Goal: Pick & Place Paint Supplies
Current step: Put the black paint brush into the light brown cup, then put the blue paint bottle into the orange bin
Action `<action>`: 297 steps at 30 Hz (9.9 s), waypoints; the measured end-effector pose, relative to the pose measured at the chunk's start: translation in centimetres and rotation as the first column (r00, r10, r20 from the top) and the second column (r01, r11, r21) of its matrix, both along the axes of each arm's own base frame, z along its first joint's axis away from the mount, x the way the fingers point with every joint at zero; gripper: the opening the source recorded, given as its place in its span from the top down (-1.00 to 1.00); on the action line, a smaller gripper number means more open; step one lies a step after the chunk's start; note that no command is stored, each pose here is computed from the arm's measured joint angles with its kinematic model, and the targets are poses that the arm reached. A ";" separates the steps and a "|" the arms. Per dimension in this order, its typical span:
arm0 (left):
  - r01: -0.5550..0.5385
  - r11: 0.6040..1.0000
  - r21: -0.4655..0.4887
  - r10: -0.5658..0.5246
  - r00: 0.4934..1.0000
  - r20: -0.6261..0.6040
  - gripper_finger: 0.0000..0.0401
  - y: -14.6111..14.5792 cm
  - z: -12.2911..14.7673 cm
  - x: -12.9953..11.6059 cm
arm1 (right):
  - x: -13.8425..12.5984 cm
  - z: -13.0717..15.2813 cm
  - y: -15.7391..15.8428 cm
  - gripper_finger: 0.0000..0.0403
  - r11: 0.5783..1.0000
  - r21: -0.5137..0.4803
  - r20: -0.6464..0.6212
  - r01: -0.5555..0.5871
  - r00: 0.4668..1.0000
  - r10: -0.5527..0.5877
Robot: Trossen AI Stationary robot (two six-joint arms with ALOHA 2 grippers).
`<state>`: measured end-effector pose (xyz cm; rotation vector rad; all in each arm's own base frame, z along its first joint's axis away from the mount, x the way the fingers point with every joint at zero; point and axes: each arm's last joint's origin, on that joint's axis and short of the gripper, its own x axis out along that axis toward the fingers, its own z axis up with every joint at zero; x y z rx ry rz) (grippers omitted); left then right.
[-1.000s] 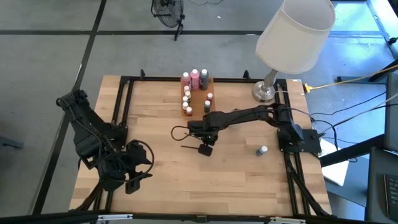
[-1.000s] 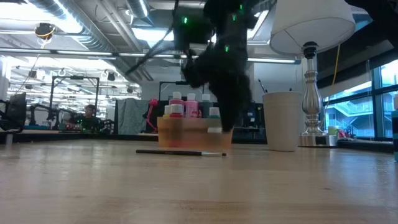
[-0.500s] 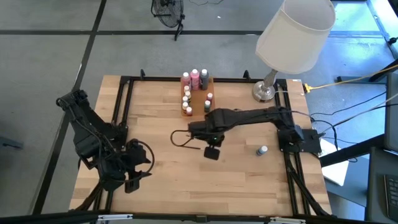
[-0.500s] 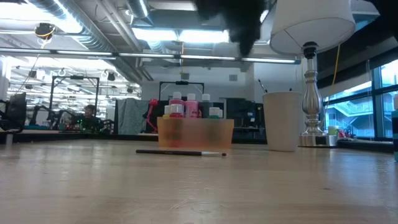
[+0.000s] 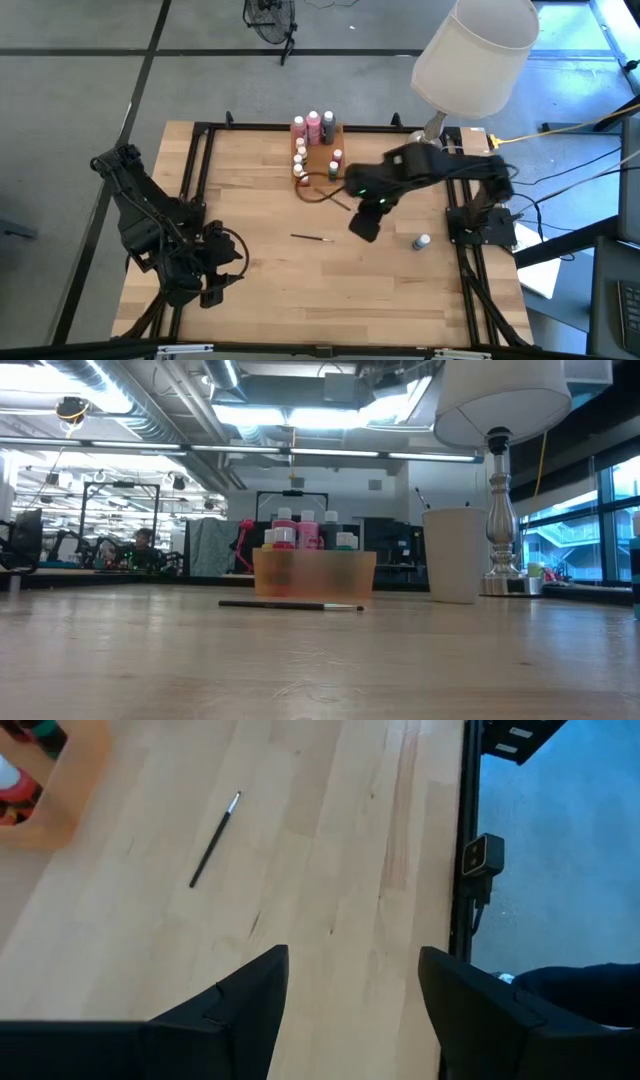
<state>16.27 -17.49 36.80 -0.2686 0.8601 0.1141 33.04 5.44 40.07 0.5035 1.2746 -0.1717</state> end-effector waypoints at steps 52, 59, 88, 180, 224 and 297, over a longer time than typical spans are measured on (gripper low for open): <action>0.039 0.997 0.068 -0.040 0.999 0.023 -0.10 0.0 -0.4 -0.3 | -9.0 0.5 -6.4 1.00 0.411 0.750 -0.506 0.519 0.849 -0.150; 0.037 0.995 0.096 -0.041 0.998 0.039 -0.10 0.1 -0.3 -0.3 | -9.1 0.6 -3.9 1.00 0.444 0.758 -0.513 0.479 0.857 -0.048; 0.022 0.988 0.151 -0.035 0.996 0.087 -0.10 2.1 0.8 -0.5 | -6.1 8.8 9.2 1.00 0.868 0.333 0.841 -0.369 0.532 -0.096; -0.173 0.979 -0.105 0.203 0.836 0.510 -0.10 -5.1 -1.3 8.7 | -10.8 5.6 -2.3 1.00 -0.203 -0.694 -0.716 -0.691 0.632 0.296; -0.265 0.890 -0.370 0.439 0.285 0.852 -0.10 -3.5 -2.5 20.1 | -17.3 -10.1 -2.4 1.00 -0.328 -0.292 -0.954 -0.898 0.251 0.162; -0.175 0.963 -0.207 0.258 0.365 0.895 -0.10 -6.3 -2.7 18.7 | -10.2 -16.3 -3.7 0.32 -0.125 -0.232 -0.966 -0.965 0.213 0.148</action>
